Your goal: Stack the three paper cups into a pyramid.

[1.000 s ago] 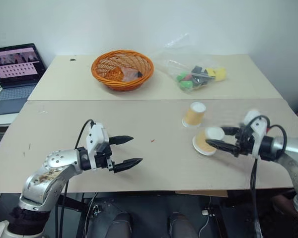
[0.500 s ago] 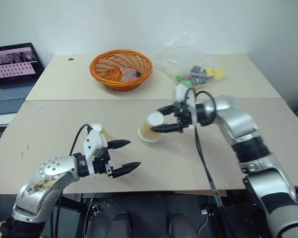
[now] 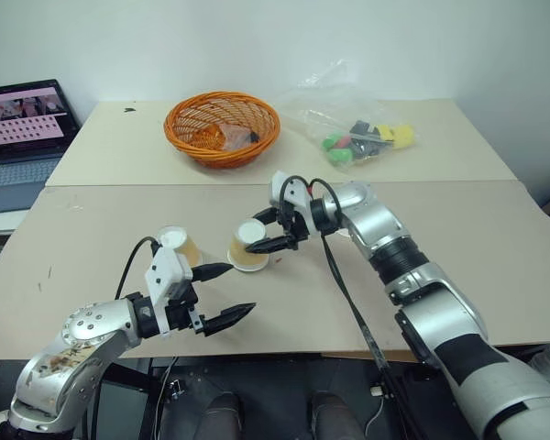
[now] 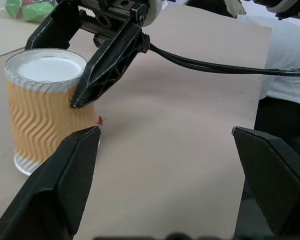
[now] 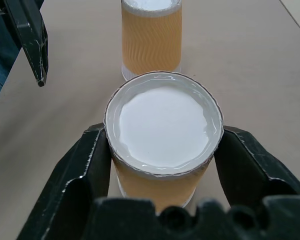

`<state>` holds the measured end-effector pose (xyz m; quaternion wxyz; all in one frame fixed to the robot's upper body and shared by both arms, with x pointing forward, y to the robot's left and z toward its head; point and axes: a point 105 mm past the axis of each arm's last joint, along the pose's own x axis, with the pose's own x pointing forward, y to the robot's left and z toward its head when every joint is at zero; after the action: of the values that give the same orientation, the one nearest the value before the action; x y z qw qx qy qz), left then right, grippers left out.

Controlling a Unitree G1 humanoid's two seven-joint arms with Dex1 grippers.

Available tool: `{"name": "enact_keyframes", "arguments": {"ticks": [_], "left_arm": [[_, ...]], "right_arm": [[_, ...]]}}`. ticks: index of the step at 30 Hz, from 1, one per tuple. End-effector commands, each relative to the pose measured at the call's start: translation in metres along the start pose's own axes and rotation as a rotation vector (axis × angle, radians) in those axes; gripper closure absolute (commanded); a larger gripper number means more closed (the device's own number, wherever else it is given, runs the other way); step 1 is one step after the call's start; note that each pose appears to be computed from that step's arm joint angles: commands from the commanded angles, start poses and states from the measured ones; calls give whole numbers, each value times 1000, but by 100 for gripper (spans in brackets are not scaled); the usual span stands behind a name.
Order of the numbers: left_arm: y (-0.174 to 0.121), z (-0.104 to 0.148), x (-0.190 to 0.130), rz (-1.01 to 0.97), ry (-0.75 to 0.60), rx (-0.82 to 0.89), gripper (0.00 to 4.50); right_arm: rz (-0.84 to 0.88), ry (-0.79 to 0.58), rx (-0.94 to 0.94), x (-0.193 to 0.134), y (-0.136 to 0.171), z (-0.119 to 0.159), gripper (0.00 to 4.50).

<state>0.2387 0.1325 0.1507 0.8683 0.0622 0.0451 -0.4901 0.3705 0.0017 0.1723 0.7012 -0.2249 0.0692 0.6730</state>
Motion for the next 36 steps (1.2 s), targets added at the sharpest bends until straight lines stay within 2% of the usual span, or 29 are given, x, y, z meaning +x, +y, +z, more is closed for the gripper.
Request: {"name": "enact_keyframes", "arguments": {"ticks": [1,10,14,22,31,36], "left_arm": [[-4,12,0,-8,-35,43,0],[1,20,2,34,-60,110,0],[-4,22,1,31,-54,126,0],[-6,25,-2,68,-62,131,0],[-7,26,-16,207,-105,120,0],[-5,26,-17,215,-113,113,0]], "right_arm": [[-22,-42,-57,-6,-6,18,4],[-46,-50,-94,-17,-6,20,4],[-75,-64,-111,-42,-2,24,4],[-163,-57,-66,-89,27,15,4],[-617,-50,246,-159,40,-36,4],[-848,19,313,-183,26,-68,4]]}}
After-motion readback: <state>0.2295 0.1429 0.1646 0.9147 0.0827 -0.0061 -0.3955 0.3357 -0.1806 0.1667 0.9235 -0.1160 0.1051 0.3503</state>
